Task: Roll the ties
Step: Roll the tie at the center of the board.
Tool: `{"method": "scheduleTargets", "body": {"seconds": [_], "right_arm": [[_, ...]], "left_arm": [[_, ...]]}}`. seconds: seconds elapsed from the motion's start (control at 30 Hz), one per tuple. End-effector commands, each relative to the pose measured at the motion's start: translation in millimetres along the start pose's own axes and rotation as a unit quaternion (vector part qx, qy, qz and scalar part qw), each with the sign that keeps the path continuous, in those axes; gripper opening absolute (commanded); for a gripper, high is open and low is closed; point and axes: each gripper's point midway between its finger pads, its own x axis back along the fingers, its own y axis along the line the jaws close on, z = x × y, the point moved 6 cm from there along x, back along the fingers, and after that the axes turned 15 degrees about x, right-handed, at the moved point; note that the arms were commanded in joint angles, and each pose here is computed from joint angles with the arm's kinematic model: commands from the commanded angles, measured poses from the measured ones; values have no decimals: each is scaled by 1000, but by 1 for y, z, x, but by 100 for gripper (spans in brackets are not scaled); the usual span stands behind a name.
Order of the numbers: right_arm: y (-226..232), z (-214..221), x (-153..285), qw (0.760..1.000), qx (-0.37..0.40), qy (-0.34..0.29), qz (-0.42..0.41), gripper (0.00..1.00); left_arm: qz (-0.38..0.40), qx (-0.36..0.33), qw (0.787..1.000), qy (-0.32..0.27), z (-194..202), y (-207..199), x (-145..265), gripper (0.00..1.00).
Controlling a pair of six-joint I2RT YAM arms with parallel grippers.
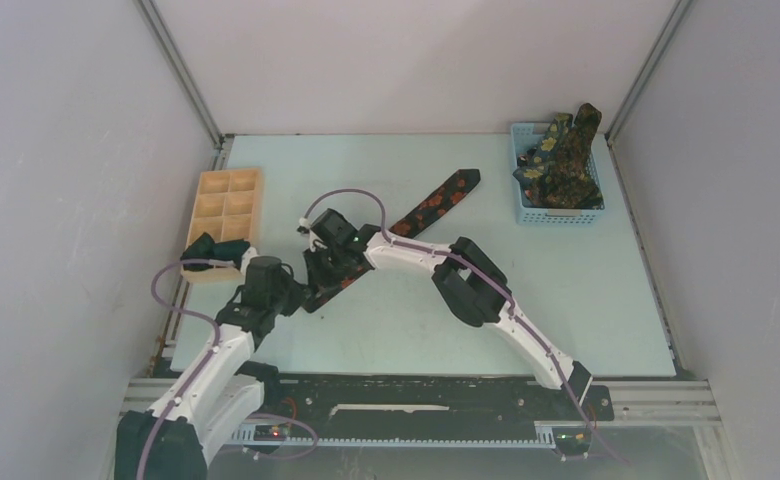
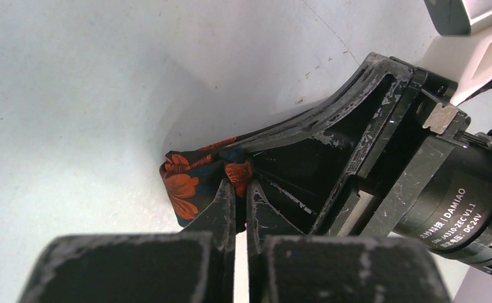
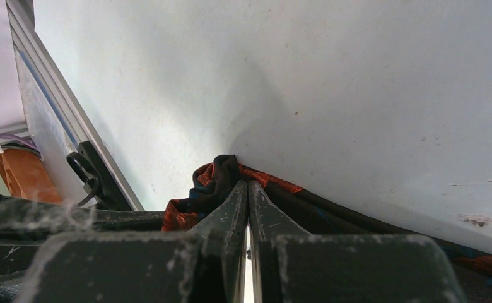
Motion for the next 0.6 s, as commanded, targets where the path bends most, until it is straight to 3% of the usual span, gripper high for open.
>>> {"method": "scheduleTargets", "body": {"seconds": [0.0, 0.3, 0.57], "right_arm": [[16, -16, 13, 999, 13, -28, -23, 5], [12, -24, 29, 999, 21, -41, -6, 6], [3, -32, 60, 998, 29, -57, 26, 13]], "left_arm": [[31, -10, 999, 10, -2, -17, -1, 0], [30, -10, 999, 25, 1, -16, -7, 0], [29, -10, 999, 33, 4, -15, -12, 0]]}}
